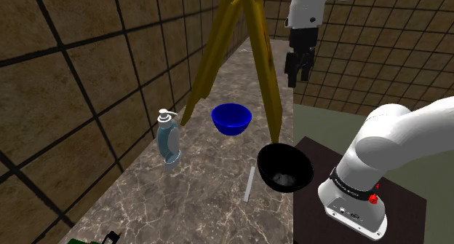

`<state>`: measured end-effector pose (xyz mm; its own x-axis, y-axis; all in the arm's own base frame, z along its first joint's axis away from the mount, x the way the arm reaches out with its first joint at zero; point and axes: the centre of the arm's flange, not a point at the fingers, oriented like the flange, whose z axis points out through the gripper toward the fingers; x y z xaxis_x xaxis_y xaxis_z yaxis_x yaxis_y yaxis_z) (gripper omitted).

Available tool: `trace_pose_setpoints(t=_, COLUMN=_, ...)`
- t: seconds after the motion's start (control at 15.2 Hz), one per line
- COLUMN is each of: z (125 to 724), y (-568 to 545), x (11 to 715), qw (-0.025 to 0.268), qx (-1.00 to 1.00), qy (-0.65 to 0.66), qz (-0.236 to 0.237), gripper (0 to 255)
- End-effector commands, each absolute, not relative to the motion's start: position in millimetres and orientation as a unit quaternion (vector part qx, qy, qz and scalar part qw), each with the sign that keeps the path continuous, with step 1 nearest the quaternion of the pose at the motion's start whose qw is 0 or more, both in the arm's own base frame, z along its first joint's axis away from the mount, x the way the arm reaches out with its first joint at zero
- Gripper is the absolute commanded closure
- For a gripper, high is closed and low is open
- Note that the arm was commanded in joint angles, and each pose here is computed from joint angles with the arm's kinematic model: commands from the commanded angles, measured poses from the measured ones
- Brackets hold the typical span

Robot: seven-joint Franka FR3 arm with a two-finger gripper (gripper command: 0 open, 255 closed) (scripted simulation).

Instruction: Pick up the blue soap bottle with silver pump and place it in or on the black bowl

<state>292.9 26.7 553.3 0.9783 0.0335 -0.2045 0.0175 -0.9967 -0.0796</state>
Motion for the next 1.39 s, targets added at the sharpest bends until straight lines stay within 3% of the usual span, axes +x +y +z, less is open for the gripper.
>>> trace_pose_setpoints(t=0.0, z=553, y=27, x=293, qw=0.039, qx=-0.994, qy=-0.013, qz=0.103, gripper=0)
trace_pose_setpoints(t=1.32, z=514, y=248, x=444, qw=-0.005, qx=-0.996, qy=-0.033, qz=0.083, gripper=0)
